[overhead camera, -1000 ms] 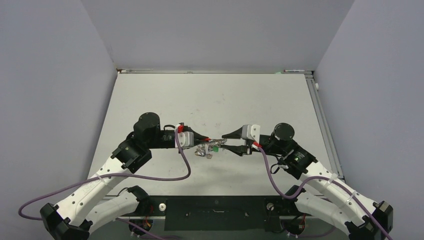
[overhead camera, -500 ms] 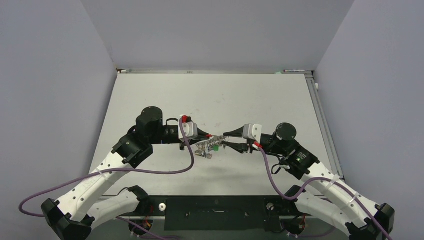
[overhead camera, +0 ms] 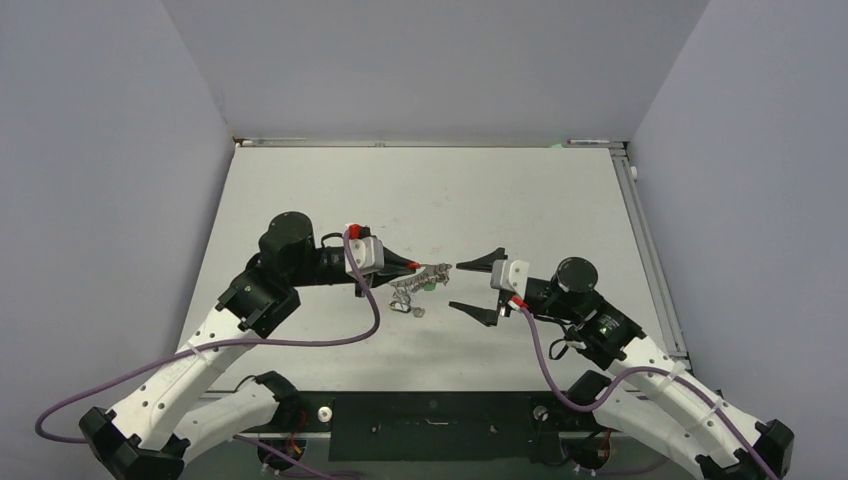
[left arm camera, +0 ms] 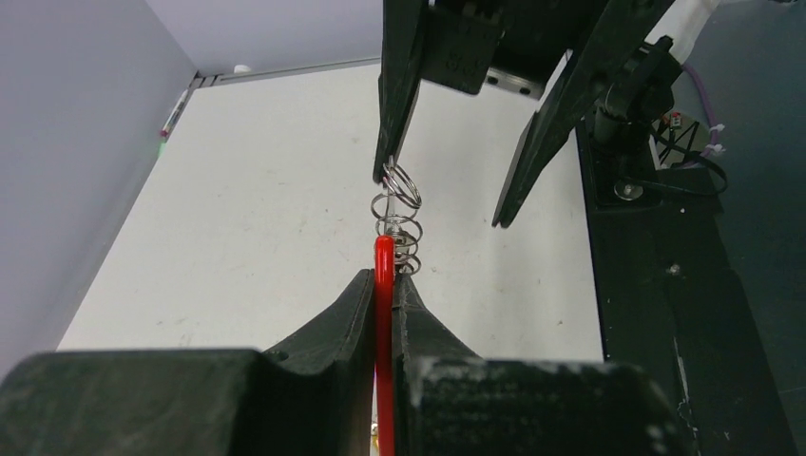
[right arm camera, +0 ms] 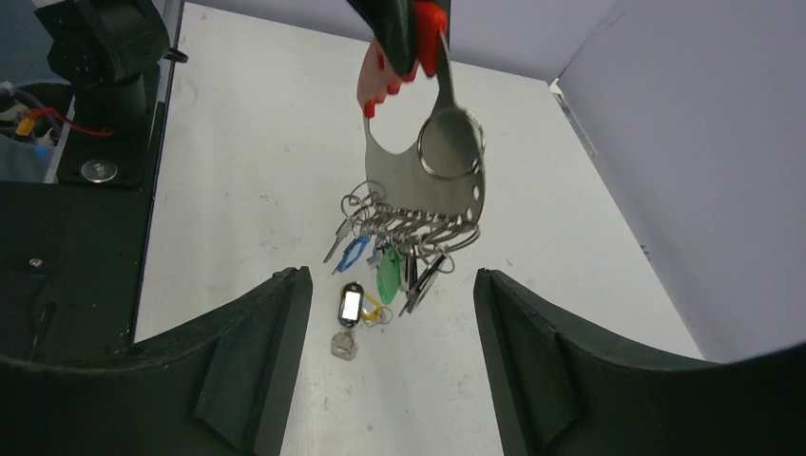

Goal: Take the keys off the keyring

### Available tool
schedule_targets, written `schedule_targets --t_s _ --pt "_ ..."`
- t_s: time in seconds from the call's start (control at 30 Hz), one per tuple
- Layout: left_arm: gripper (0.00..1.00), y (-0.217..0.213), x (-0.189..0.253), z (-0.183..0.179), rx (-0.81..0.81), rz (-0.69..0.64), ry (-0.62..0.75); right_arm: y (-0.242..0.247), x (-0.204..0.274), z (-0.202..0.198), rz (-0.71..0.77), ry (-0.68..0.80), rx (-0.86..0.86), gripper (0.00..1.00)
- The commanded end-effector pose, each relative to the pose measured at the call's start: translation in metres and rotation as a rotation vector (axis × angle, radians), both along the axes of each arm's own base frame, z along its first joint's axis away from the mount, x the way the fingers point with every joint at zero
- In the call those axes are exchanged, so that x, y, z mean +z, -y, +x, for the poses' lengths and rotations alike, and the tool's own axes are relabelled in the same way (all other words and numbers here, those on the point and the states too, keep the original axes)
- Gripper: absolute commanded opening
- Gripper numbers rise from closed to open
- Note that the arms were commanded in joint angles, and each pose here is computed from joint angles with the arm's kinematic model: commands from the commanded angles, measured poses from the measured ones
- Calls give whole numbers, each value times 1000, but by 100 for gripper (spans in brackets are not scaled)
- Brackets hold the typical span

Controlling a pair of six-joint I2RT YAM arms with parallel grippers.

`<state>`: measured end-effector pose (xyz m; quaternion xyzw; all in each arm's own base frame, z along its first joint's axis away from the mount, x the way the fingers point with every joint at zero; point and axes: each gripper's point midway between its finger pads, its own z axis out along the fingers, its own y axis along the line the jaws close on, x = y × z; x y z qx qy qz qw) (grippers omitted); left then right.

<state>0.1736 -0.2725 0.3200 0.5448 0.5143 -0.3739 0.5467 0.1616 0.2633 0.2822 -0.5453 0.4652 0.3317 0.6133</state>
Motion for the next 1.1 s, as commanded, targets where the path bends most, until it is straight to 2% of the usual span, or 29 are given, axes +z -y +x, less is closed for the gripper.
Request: schedule_targets --t_s 0.0,0.27,0.5,0.63,0.8,1.07 --pt "0 2 41 -14 -70 -111 77 -1 -16 3 -6 2 -16 65" --pt "0 2 48 -21 -102 -129 67 -7 -14 14 36 -4 -39 63" --pt "0 2 48 -23 -104 -135 64 -13 -11 15 63 -18 -22 53" --pt "0 2 49 -22 -101 -138 62 -17 -8 15 80 -33 -10 51" --pt "0 -1 49 -16 -75 -147 48 -15 -10 15 65 -25 -10 33" --pt "0 -11 43 -4 -42 -151 19 -9 -2 12 58 3 -25 13"
